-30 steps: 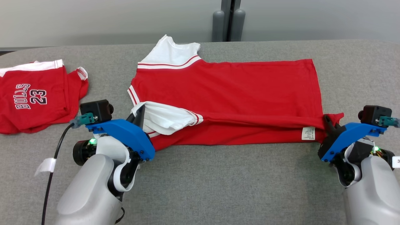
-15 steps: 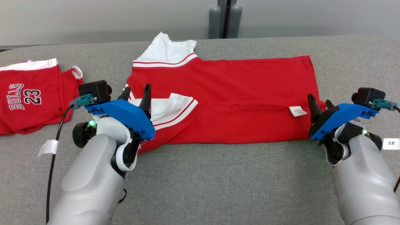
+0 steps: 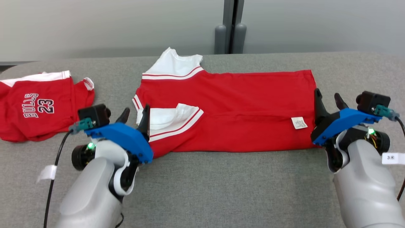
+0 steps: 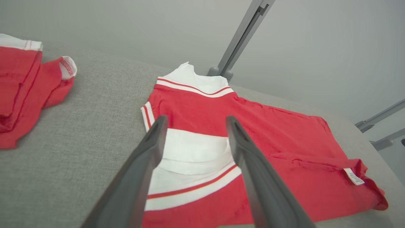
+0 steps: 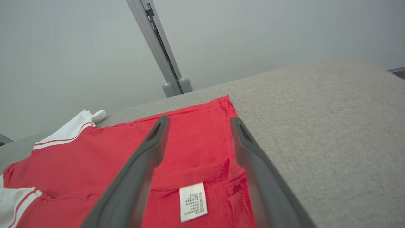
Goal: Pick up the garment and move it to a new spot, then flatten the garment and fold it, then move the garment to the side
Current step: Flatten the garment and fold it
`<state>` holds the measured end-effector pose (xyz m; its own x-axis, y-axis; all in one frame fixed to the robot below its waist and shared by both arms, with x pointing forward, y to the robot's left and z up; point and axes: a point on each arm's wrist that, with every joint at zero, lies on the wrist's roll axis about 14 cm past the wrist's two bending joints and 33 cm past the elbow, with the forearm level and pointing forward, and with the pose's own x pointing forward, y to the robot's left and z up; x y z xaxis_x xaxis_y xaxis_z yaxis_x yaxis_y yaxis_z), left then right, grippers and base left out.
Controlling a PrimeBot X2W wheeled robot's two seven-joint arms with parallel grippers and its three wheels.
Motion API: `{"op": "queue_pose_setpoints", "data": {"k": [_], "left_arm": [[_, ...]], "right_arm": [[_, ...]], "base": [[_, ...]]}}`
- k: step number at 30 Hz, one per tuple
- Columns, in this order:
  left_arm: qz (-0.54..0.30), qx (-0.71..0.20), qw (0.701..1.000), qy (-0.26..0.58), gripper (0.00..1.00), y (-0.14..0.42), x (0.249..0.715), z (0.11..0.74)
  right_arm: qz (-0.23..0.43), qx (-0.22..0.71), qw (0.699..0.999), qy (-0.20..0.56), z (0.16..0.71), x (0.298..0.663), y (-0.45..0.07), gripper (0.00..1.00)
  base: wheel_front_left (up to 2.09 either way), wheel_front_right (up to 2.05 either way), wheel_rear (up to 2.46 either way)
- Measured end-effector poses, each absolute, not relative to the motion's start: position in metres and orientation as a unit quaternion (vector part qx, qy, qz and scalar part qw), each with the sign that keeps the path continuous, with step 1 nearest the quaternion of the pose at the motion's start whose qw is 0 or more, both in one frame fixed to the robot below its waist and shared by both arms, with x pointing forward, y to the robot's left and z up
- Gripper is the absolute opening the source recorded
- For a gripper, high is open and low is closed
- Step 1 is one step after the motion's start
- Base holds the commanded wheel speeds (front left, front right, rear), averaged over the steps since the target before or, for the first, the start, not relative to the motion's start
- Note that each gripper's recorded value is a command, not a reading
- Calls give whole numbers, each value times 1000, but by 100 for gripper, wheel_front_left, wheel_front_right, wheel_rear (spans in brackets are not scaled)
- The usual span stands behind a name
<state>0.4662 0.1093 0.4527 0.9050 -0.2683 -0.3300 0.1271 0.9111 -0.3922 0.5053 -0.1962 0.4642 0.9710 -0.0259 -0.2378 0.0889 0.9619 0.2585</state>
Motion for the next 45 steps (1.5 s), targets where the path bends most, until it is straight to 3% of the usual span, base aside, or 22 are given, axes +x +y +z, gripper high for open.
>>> {"op": "queue_pose_setpoints", "data": {"k": [12,23,24,26,35,45], "left_arm": [[-75,-161,936,305,100,127,398,399],[-49,-187,910,367,100,122,400,363],[-48,-187,910,366,92,121,402,362],[-45,-196,911,360,2,122,407,362],[-47,-206,917,339,0,124,416,365],[-43,-220,921,319,0,127,420,373]], "right_arm": [[-43,114,987,104,454,467,-211,100],[-75,114,983,123,438,443,-241,100],[-78,113,982,127,437,441,-243,100],[-83,112,981,137,432,437,-247,100],[-71,122,967,211,396,427,-234,100],[-30,132,957,257,374,448,-198,100]], "base": [[0,0,0],[0,0,0],[0,0,0],[0,0,0],[0,0,0],[0,0,0]]}}
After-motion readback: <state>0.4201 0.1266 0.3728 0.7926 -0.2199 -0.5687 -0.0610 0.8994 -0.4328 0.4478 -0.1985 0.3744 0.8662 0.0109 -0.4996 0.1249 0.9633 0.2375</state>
